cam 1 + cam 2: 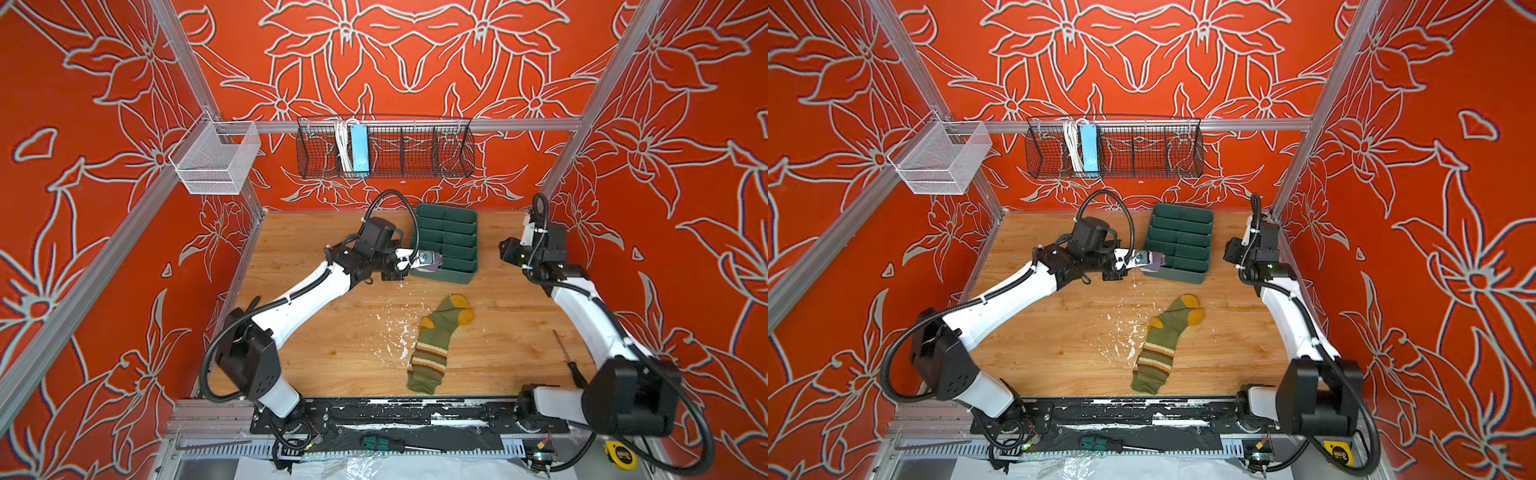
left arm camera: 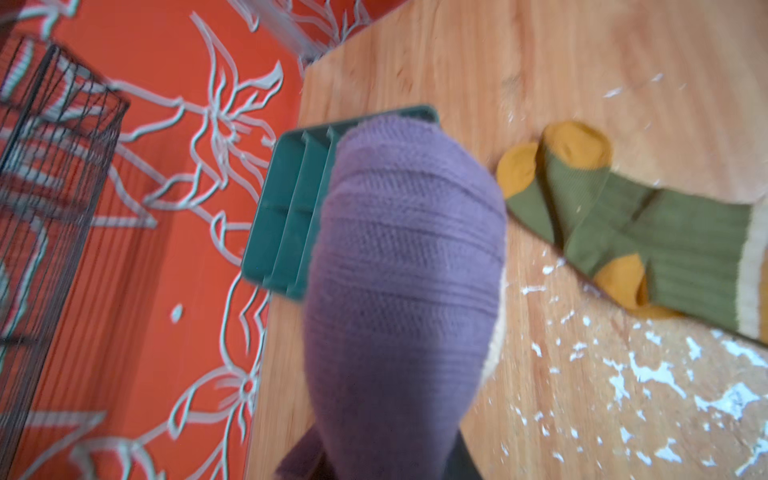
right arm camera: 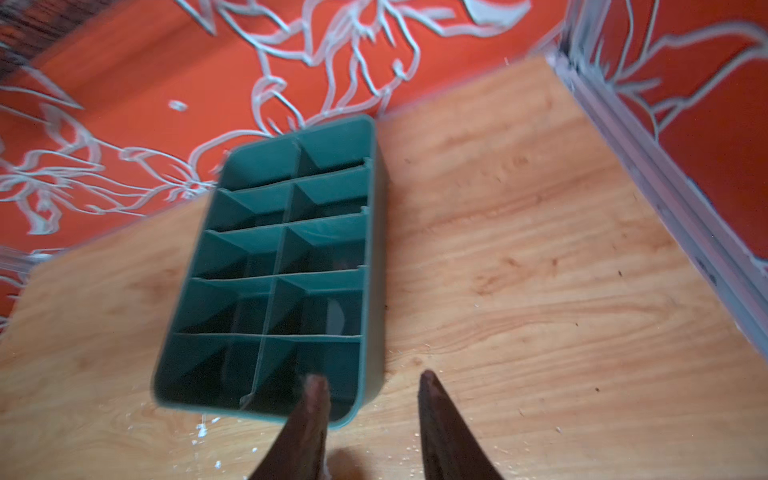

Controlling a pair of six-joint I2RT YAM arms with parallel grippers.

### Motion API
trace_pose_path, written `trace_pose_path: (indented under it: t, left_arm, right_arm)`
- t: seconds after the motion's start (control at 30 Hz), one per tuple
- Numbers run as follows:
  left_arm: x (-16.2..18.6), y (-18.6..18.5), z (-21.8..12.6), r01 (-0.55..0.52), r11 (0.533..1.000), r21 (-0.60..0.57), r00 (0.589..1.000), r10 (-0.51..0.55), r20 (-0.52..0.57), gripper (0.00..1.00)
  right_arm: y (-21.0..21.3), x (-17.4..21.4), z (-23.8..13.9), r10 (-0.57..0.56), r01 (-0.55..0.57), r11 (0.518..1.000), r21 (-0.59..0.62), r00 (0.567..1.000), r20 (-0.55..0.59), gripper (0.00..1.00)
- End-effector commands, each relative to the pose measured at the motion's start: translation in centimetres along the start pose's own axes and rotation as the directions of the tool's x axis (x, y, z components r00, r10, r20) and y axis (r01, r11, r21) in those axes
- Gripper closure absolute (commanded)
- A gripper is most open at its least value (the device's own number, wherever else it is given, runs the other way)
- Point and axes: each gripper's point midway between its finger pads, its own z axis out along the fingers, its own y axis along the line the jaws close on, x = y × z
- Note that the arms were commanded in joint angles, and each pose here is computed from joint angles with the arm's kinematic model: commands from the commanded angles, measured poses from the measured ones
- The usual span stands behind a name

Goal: Roll the socks
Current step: 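Lift the sock roll to the green tray with the left gripper while the right follows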

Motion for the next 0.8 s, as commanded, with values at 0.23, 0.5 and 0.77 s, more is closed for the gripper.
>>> trace_pose_path:
  t: [0.23, 0.5, 0.77]
  left_arm:
    - [3.2, 1.1, 8.1, 0.139, 0.953, 0.269, 0.99, -0.127, -0.06, 1.0]
    - [5.4, 4.1, 12.4, 0.151, 0.975, 0.166, 0.988, -0.141, -0.069, 1.0]
    - [6.7, 6.1, 14.1, 0.163, 0.984, 0.068, 0.983, -0.157, -0.094, 1.0]
  right_arm:
    - [1.2, 0.9, 8.5, 0.033, -0.039, 0.999, -0.02, 0.975, -0.218, 0.53]
    - [2.8, 3.1, 13.1, -0.085, 0.09, 0.996, 0.0, 0.947, -0.308, 0.61]
    - [3.7, 4.4, 14.7, -0.182, 0.204, 0.978, 0.038, 0.93, -0.32, 0.74]
